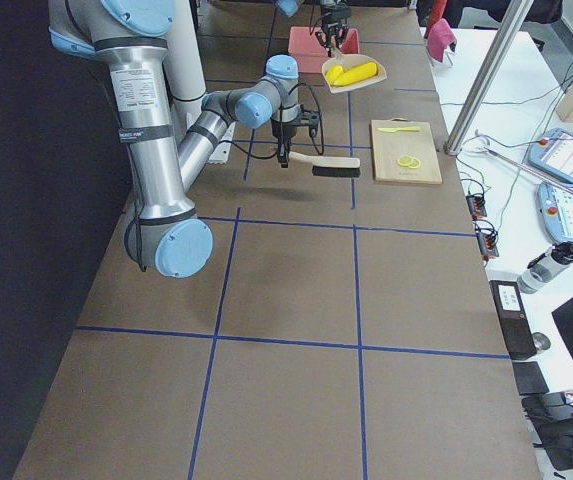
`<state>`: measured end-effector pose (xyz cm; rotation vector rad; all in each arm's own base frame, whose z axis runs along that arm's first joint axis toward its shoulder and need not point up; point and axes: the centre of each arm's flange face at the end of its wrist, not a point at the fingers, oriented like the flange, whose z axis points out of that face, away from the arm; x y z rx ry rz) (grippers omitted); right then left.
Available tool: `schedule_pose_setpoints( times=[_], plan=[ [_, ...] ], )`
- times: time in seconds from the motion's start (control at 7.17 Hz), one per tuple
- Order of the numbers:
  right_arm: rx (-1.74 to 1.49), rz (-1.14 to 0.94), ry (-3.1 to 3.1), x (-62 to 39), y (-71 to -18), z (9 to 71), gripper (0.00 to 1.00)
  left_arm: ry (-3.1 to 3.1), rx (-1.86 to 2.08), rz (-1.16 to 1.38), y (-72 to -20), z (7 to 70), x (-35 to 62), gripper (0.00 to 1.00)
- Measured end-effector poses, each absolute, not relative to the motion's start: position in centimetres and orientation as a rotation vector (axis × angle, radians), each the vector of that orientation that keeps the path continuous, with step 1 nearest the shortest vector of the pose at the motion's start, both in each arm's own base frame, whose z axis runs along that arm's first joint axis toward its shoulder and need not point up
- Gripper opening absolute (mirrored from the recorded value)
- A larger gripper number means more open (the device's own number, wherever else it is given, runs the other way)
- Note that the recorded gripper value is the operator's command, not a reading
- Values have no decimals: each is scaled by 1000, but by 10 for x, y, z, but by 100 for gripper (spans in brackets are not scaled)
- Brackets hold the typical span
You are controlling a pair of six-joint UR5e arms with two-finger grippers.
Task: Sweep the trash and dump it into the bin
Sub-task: 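Carry the dustpan over the pink bin with the left gripper while the right withdraws, then tilt the dustpan with the left gripper to dump the food into the pink bin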
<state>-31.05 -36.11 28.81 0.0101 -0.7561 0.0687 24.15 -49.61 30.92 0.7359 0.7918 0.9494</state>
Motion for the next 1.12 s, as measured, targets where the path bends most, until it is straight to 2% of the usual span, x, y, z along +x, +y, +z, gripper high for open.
schedule_pose_setpoints(
  times=[0.42,0.84,1.12],
  plan=[
    [10,61,-742,-313,-365,294,0,789,706,939,-488,397,109,22],
    [5,58,-735,-318,-367,298,0,659,710,1086,-474,504,17,23],
    [0,57,-730,-322,-368,301,0,512,745,1206,-472,529,-23,23]
  ],
)
